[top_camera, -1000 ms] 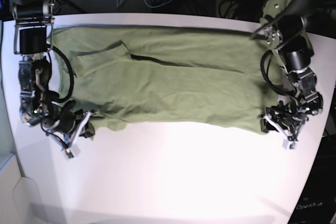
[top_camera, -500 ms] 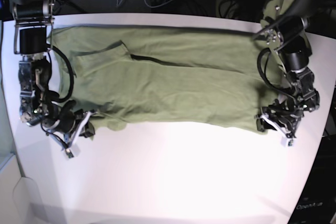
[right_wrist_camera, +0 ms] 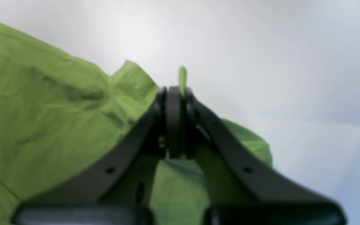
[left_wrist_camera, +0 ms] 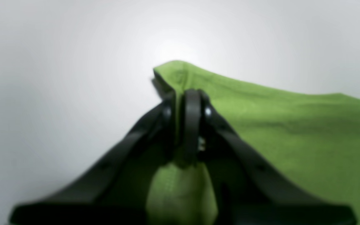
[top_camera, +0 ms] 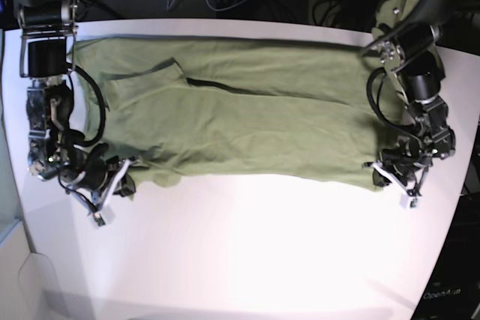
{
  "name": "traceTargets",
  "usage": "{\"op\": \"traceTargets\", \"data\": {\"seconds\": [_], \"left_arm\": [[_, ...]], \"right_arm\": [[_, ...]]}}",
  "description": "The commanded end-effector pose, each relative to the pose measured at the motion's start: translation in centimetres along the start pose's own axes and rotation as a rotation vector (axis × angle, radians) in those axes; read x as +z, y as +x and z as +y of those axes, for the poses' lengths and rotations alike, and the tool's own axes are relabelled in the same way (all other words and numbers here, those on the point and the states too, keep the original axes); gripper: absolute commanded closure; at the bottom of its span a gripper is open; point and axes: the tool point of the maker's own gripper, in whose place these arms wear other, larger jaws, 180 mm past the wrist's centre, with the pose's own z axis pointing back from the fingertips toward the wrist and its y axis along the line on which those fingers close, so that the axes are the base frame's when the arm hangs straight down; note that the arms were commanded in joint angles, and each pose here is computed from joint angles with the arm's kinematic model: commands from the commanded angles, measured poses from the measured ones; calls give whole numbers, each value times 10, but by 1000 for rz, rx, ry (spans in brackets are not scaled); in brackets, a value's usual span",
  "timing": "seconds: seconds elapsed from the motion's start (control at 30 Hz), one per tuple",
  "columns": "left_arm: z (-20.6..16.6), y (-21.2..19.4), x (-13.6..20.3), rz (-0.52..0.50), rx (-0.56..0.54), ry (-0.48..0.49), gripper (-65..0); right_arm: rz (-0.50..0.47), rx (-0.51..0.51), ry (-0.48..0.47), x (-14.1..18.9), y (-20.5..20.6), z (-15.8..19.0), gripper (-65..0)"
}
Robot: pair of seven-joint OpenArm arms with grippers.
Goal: Fold the T-shirt properly
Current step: 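Lift the hem edge with both grippers and pull it taut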
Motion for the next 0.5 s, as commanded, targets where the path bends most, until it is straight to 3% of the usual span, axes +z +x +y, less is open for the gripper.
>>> {"op": "traceTargets", "data": {"seconds": [0.0,0.27,0.47], "left_arm": [[1,-5,0,46,-25,5,-40],[7,3,4,31,-38,19,-37],[16,36,21,-37,-106,75,-37]], "right_arm": [[-60,19,-10,7,23,-7,-13],[-59,18,-7,7,22,-5,-13],[-77,31,-8,12,24,-2,-13]]}}
